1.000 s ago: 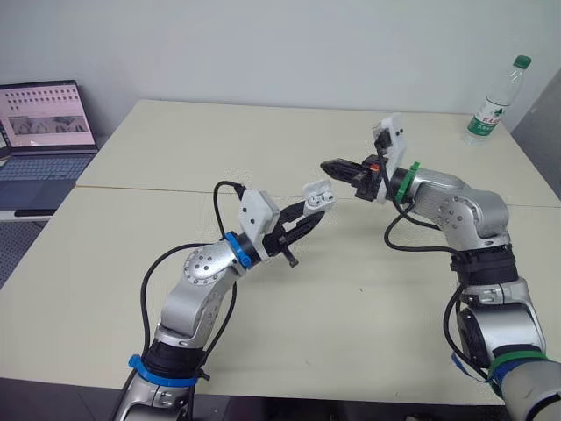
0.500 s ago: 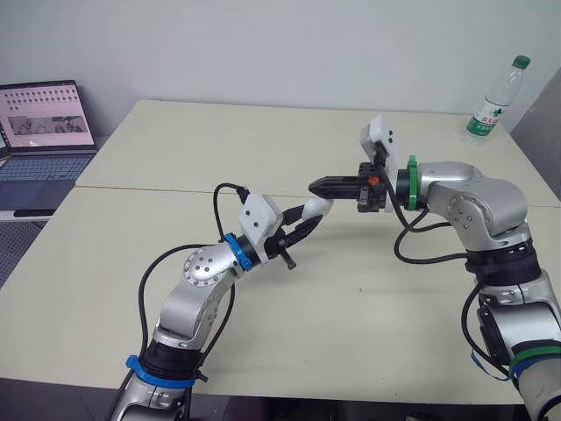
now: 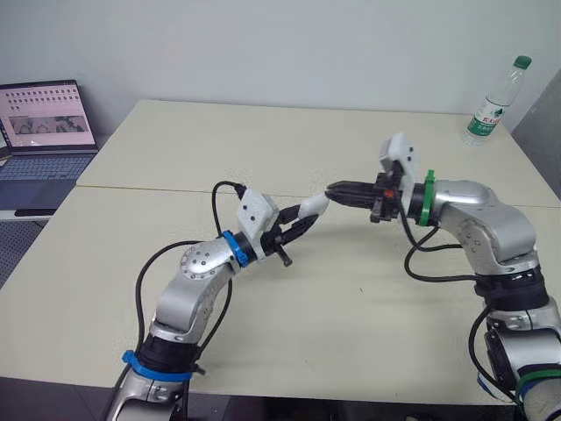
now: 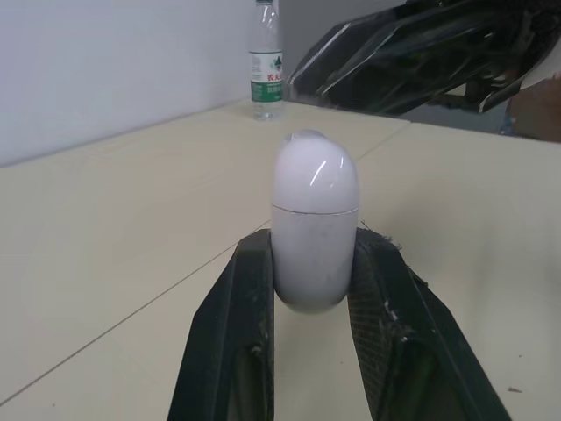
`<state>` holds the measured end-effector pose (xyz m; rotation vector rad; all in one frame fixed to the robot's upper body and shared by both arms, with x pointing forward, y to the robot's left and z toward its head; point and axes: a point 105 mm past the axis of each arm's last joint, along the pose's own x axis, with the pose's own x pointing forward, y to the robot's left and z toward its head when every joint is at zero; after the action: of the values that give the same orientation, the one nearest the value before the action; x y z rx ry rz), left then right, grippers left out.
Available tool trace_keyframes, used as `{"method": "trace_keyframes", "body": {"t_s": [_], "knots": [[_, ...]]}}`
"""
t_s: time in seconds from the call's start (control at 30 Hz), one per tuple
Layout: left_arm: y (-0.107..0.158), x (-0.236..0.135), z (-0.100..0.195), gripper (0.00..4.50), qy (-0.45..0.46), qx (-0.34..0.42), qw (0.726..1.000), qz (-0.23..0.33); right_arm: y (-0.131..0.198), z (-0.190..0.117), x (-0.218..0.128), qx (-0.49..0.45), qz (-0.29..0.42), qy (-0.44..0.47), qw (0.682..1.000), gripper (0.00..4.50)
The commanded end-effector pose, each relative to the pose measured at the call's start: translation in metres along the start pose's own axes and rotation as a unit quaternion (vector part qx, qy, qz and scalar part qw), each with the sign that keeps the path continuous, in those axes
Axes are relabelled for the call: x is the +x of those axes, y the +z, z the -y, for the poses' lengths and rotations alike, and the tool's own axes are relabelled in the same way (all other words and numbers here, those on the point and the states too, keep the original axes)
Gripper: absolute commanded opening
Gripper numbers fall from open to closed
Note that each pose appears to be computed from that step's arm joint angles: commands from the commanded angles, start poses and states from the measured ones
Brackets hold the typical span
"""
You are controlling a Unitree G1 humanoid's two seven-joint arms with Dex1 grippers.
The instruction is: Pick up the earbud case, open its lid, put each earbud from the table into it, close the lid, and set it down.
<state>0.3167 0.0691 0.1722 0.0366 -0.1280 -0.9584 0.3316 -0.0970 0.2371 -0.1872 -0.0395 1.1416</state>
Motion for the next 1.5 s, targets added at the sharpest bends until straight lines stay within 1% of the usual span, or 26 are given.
{"method": "trace_keyframes", "body": {"t_s": [0.03,0.1,0.2,0.23,0.27,0.3,0.33,0.43,0.5,0.6,0.67,0.7,0.83,0.97,1.0,1.07,1.1,1.17,1.23,1.27,1.33,1.37,1.43,1.5], "knots": [[0.002,-0.006,0.008,0.78,-0.027,-0.103,0.994,-0.009,0.022,-0.009,-0.020,-0.046,0.043,0.009,0.998,2.05],[-0.005,-0.008,0.007,0.78,-0.027,-0.171,0.984,-0.034,0.014,-0.018,-0.026,-0.065,0.036,0.022,0.997,2.78],[-0.022,-0.007,0.004,0.78,-0.011,-0.279,0.956,-0.085,-0.010,-0.037,-0.033,-0.094,0.008,0.053,0.994,3.90],[-0.026,-0.005,0.005,0.78,-0.009,-0.307,0.947,-0.097,-0.017,-0.041,-0.035,-0.098,0.002,0.058,0.993,4.23],[-0.030,-0.004,0.006,0.78,-0.008,-0.330,0.938,-0.106,-0.022,-0.043,-0.036,-0.099,-0.001,0.060,0.993,4.47],[-0.031,-0.004,0.006,0.78,-0.008,-0.344,0.932,-0.111,-0.025,-0.045,-0.036,-0.099,-0.002,0.061,0.993,4.47],[-0.037,-0.002,0.005,0.78,0.004,-0.377,0.919,-0.119,-0.031,-0.046,-0.036,-0.099,-0.006,0.054,0.994,4.47],[-0.062,0.001,0.009,0.78,0.027,-0.431,0.885,-0.172,-0.044,-0.055,-0.036,-0.090,-0.019,0.054,0.994,4.47],[-0.077,-0.003,0.011,0.78,0.043,-0.448,0.869,-0.207,-0.045,-0.058,-0.034,-0.086,-0.015,0.048,0.995,4.47],[-0.089,-0.010,0.014,0.78,0.054,-0.458,0.855,-0.238,-0.046,-0.058,-0.033,-0.084,-0.015,0.040,0.996,4.47],[-0.096,-0.015,0.013,1.51,0.066,-0.461,0.848,-0.254,-0.048,-0.055,-0.034,-0.083,-0.016,0.030,0.996,4.50],[-0.099,-0.017,0.013,1.72,0.071,-0.462,0.845,-0.260,-0.048,-0.053,-0.034,-0.080,-0.014,0.026,0.996,4.50],[-0.102,-0.034,0.007,2.98,0.096,-0.457,0.841,-0.274,-0.049,-0.050,-0.034,-0.077,-0.013,0.021,0.997,4.50],[-0.103,-0.073,-0.001,4.11,0.134,-0.448,0.834,-0.292,-0.054,-0.048,-0.036,-0.077,-0.018,0.026,0.997,4.50],[-0.103,-0.086,-0.003,4.46,0.146,-0.442,0.833,-0.298,-0.055,-0.048,-0.037,-0.079,-0.021,0.029,0.996,4.50],[-0.100,-0.109,-0.007,4.46,0.170,-0.430,0.833,-0.304,-0.058,-0.046,-0.040,-0.079,-0.027,0.033,0.996,4.50],[-0.094,-0.119,-0.011,4.46,0.180,-0.409,0.843,-0.301,-0.060,-0.044,-0.042,-0.080,-0.032,0.034,0.996,4.50],[-0.077,-0.134,-0.026,4.46,0.196,-0.323,0.876,-0.298,-0.064,-0.037,-0.046,-0.080,-0.041,0.035,0.995,4.50],[-0.053,-0.138,-0.044,4.46,0.205,-0.239,0.912,-0.264,-0.068,-0.030,-0.051,-0.077,-0.048,0.029,0.995,4.50],[-0.036,-0.141,-0.057,4.46,0.210,-0.174,0.933,-0.235,-0.069,-0.026,-0.053,-0.069,-0.049,0.023,0.996,4.50],[-0.013,-0.150,-0.072,4.46,0.204,-0.052,0.953,-0.217,-0.069,-0.020,-0.058,-0.056,-0.050,0.012,0.997,4.50],[-0.006,-0.156,-0.078,4.46,0.195,0.016,0.954,-0.226,-0.068,-0.017,-0.060,-0.053,-0.051,0.008,0.997,4.50],[0.001,-0.168,-0.086,4.46,0.191,0.072,0.950,-0.236,-0.067,-0.013,-0.065,-0.051,-0.056,0.000,0.997,4.50],[0.013,-0.173,-0.096,4.46,0.202,0.111,0.948,-0.218,-0.068,-0.008,-0.070,-0.049,-0.063,-0.011,0.997,4.50]]}}
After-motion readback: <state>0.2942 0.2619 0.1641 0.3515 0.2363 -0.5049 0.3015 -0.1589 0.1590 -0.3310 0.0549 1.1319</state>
